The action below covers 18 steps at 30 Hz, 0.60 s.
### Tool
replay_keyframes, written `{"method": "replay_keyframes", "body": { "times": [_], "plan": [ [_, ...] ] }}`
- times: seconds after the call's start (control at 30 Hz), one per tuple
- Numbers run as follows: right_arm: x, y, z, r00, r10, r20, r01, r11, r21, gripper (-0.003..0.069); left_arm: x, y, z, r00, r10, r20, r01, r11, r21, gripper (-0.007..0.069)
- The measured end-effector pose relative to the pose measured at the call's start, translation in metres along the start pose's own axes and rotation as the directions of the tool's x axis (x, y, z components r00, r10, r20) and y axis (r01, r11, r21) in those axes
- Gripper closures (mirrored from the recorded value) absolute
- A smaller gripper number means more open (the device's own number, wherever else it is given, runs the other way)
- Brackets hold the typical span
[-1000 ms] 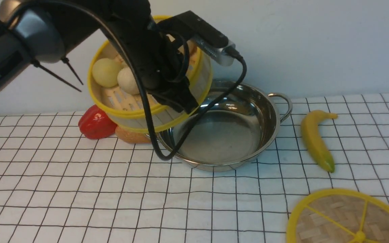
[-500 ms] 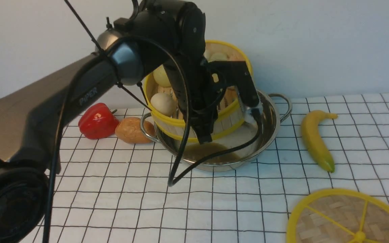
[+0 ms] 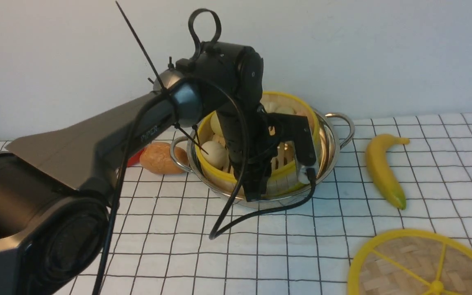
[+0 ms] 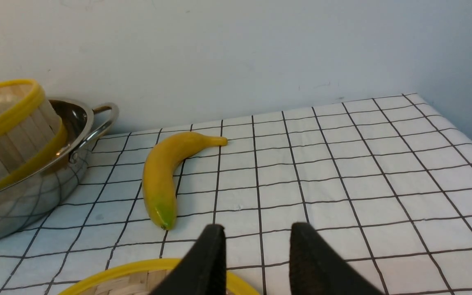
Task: Place the steamer in the pot on the white tablecloth, and put the lid on the steamer.
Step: 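Place the bamboo steamer basket with dumplings into the steel pot with the left gripper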
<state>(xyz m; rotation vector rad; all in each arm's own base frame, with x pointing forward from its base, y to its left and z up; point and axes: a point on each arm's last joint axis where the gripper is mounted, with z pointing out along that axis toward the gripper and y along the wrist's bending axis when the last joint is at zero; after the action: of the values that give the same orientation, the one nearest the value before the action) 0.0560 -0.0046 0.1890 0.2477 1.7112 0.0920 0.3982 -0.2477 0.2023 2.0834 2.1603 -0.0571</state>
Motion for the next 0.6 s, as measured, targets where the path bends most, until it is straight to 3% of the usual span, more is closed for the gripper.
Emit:
{"method": "replay_keyframes", "body": {
  "times": [0.13,0.27,0.3,0.37,0.5,0.6],
  "plan": [
    [0.0,0.0,0.0,1.0,0.0,0.0,0.0,1.0,0.0,0.0419,-0.001,0.003,0.011,1.0,0.001,0.005,-0.001,1.0,-0.011,0.0581],
    [0.0,0.0,0.0,1.0,0.0,0.0,0.0,1.0,0.0,0.0419,-0.004,0.005,0.008,1.0,-0.001,0.028,0.002,1.0,-0.028,0.0482],
    [0.0,0.0,0.0,1.0,0.0,0.0,0.0,1.0,0.0,0.0419,-0.006,0.006,0.006,0.999,-0.005,0.045,0.006,0.999,-0.034,0.0389],
    [0.0,0.0,0.0,1.0,0.0,0.0,0.0,1.0,0.0,0.0419,-0.006,0.006,0.004,0.999,-0.006,0.049,0.008,0.999,-0.037,0.0321],
    [0.0,0.0,0.0,1.0,0.0,0.0,0.0,1.0,0.0,0.0419,-0.006,0.011,-0.007,0.998,-0.049,0.036,0.052,0.996,-0.077,0.01],
    [0.0,0.0,0.0,1.0,0.0,0.0,0.0,1.0,0.0,0.0419,-0.009,0.019,-0.023,0.991,-0.123,0.051,0.129,0.981,-0.143,0.0022]
  ]
}}
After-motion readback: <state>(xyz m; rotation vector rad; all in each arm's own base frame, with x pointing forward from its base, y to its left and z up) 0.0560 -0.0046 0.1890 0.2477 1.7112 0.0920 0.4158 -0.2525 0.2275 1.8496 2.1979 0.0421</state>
